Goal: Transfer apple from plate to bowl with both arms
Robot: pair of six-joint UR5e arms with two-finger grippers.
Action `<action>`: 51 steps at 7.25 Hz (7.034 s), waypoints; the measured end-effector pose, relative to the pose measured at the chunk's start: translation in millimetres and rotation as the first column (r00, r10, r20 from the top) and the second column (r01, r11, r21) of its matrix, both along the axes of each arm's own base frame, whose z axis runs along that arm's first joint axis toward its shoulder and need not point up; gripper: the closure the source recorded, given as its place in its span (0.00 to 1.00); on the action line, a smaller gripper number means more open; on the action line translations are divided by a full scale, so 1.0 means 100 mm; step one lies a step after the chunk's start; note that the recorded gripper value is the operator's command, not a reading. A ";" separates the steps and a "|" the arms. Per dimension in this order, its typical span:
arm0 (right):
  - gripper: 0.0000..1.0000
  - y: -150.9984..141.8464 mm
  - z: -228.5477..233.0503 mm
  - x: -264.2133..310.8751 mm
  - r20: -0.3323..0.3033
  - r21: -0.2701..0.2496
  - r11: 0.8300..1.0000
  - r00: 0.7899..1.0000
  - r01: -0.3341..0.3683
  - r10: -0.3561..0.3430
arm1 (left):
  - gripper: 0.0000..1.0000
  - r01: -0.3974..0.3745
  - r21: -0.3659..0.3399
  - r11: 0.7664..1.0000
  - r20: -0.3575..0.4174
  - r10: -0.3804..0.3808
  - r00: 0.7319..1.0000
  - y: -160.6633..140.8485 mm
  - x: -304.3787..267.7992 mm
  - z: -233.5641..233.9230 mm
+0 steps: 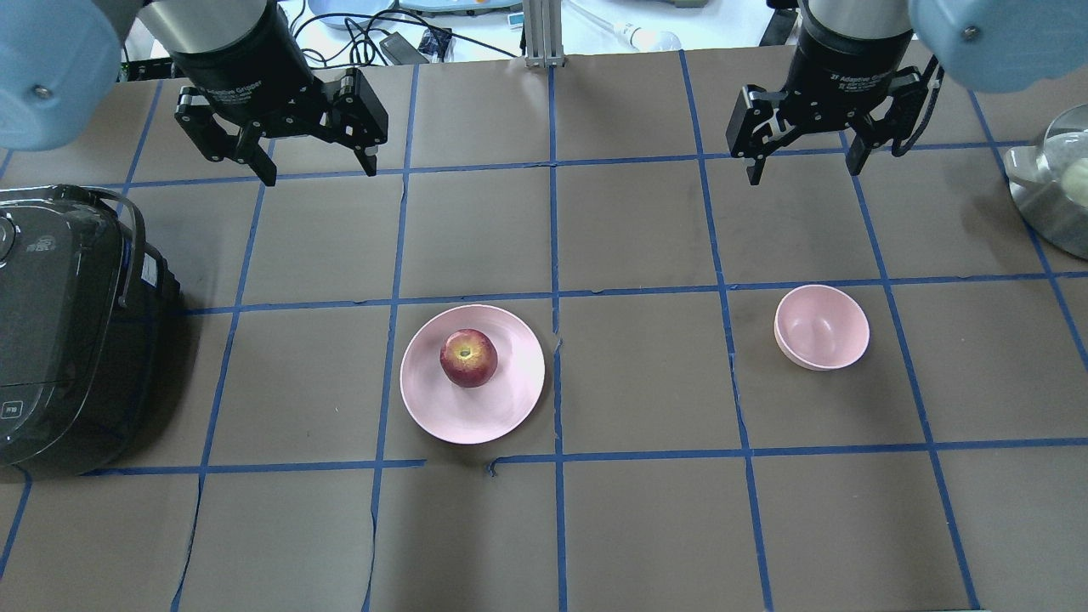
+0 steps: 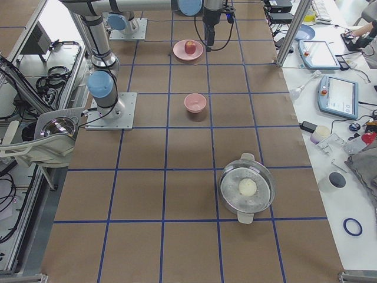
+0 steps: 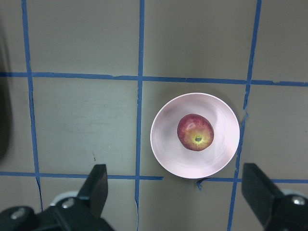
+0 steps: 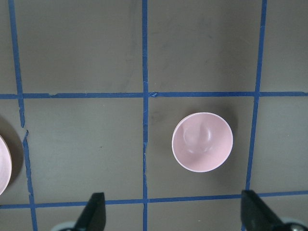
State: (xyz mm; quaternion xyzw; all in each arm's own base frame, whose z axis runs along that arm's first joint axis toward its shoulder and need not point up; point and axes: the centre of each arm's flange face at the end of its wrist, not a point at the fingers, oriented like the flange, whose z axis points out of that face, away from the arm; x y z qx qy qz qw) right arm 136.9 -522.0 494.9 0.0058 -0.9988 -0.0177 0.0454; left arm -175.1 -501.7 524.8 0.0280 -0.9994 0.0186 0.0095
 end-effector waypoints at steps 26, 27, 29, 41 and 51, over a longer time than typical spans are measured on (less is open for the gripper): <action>0.00 0.03 -2.17 -1.90 0.213 0.166 0.980 0.974 -0.110 0.074 | 0.00 -0.002 0.188 0.982 0.044 -0.006 0.999 0.20 -0.79 -2.82; 0.00 0.07 -2.34 -1.95 0.221 0.169 0.980 0.973 -0.103 0.064 | 0.00 -0.001 0.187 0.982 0.042 -0.007 0.999 0.25 -0.78 -2.96; 0.00 0.11 -2.59 -1.96 0.235 0.187 0.977 0.971 -0.099 0.054 | 0.00 -0.002 0.185 0.983 0.039 -0.005 0.999 0.37 -0.76 -3.22; 1.00 -0.03 -2.50 -1.72 0.282 0.147 0.984 0.958 -0.105 0.060 | 0.88 -0.026 0.102 0.994 -0.035 0.029 0.999 -0.15 -0.97 -2.51; 0.00 0.22 -2.84 0.08 0.272 0.124 0.988 0.961 -0.088 0.051 | 0.88 -0.078 0.117 0.990 -0.028 0.082 0.996 -0.17 -1.18 -2.20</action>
